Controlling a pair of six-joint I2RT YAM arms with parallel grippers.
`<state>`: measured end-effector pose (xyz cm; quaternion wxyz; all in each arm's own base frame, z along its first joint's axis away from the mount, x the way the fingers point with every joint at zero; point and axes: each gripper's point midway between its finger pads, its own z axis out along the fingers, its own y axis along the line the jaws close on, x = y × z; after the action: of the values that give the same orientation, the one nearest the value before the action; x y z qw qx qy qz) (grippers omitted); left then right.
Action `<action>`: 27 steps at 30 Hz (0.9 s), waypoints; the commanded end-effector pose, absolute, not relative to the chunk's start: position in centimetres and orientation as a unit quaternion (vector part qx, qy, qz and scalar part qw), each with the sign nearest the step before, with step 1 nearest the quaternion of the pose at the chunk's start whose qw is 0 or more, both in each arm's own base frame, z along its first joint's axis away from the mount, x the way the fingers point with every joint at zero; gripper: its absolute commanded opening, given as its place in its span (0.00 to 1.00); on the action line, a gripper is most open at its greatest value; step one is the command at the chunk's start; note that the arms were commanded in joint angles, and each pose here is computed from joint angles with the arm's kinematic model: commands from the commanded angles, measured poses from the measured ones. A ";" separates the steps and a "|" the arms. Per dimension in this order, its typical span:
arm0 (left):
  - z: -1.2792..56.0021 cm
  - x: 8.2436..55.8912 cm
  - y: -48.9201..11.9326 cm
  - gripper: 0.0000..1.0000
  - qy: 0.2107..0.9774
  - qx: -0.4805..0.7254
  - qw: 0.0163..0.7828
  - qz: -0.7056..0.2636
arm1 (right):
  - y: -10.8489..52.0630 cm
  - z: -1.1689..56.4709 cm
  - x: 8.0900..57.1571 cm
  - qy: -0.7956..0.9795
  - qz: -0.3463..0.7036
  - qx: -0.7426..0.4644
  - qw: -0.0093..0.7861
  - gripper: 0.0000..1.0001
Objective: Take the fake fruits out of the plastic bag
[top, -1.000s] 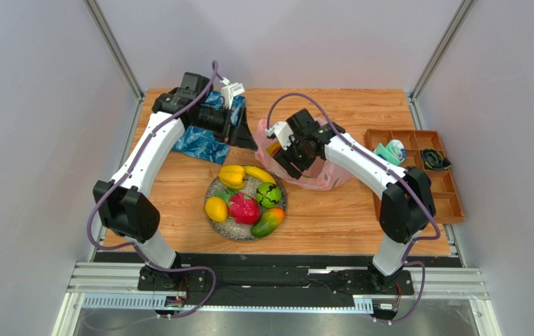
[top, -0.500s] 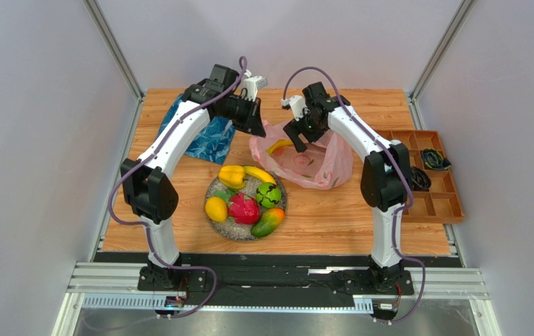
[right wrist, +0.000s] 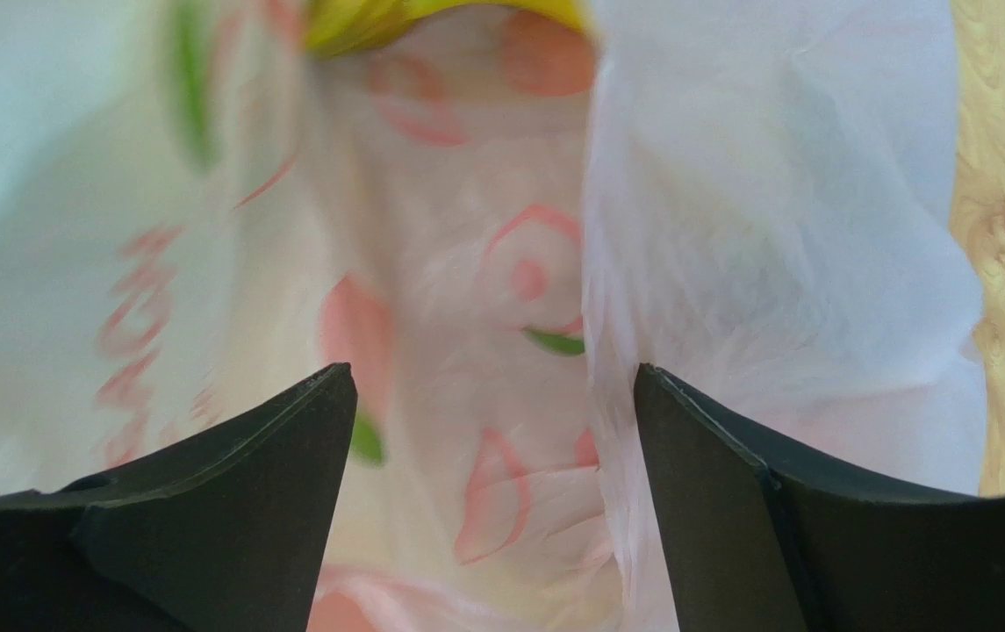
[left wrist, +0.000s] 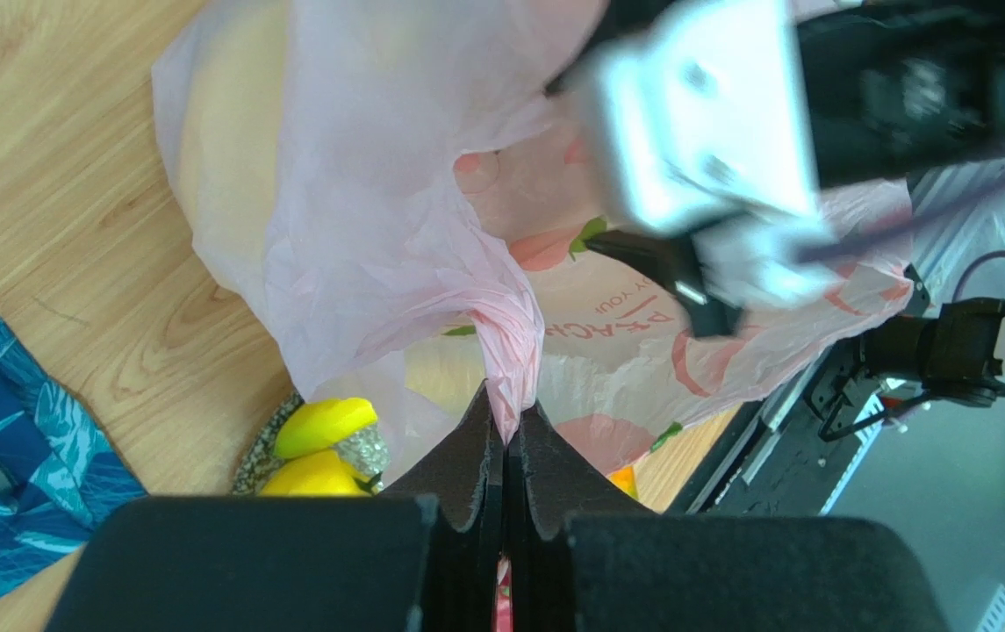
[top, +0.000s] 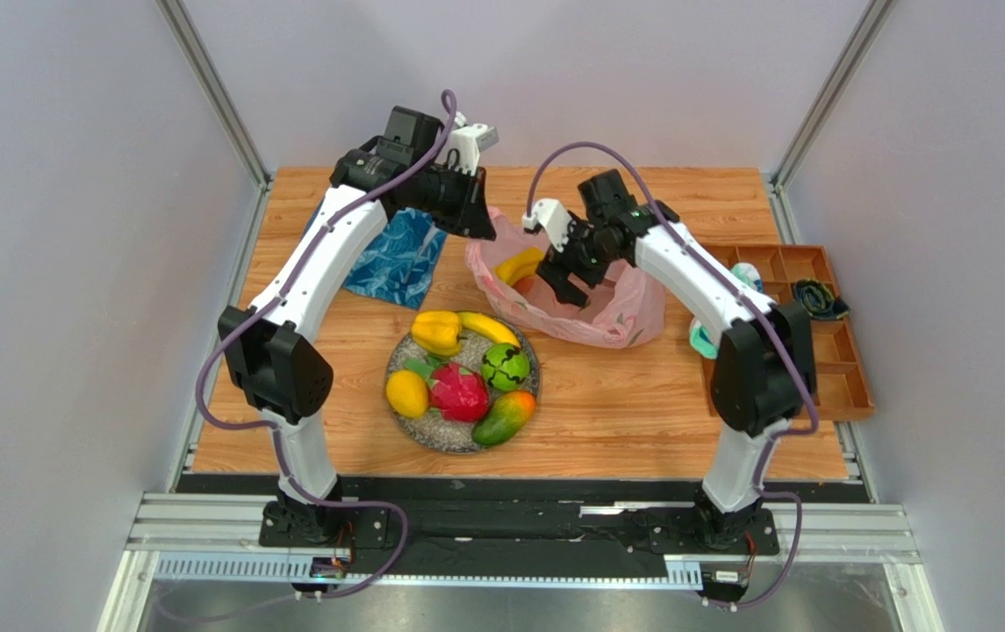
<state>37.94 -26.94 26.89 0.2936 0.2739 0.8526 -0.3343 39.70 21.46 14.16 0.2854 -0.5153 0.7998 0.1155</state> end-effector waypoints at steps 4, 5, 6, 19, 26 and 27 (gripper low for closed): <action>31.2 38.0 -26.5 0.00 0.824 0.277 0.330 -0.367 | 24.2 16.5 37.2 0.633 0.135 -0.675 0.355 0.73; 31.4 38.0 -26.6 0.00 0.821 0.279 0.332 -0.371 | 24.5 16.8 37.7 0.627 0.130 -0.680 0.357 0.71; 31.4 37.8 -26.9 0.00 0.817 0.282 0.326 -0.382 | 24.7 16.5 38.0 0.624 0.129 -0.685 0.355 0.71; 31.3 36.9 -27.4 0.00 0.809 0.289 0.311 -0.407 | 27.1 13.3 45.6 0.588 0.046 -0.724 0.357 0.90; 30.8 36.1 -27.4 0.00 0.809 0.291 0.299 -0.414 | 26.6 9.1 48.7 0.600 0.015 -0.739 0.307 0.94; 30.9 36.1 -27.4 0.00 0.809 0.291 0.299 -0.415 | 26.5 8.5 48.7 0.604 0.017 -0.740 0.295 0.93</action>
<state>37.25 -27.22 28.81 0.2856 0.2782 0.8272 -0.3960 46.15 26.61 9.65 0.3105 -0.7329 0.6034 0.0483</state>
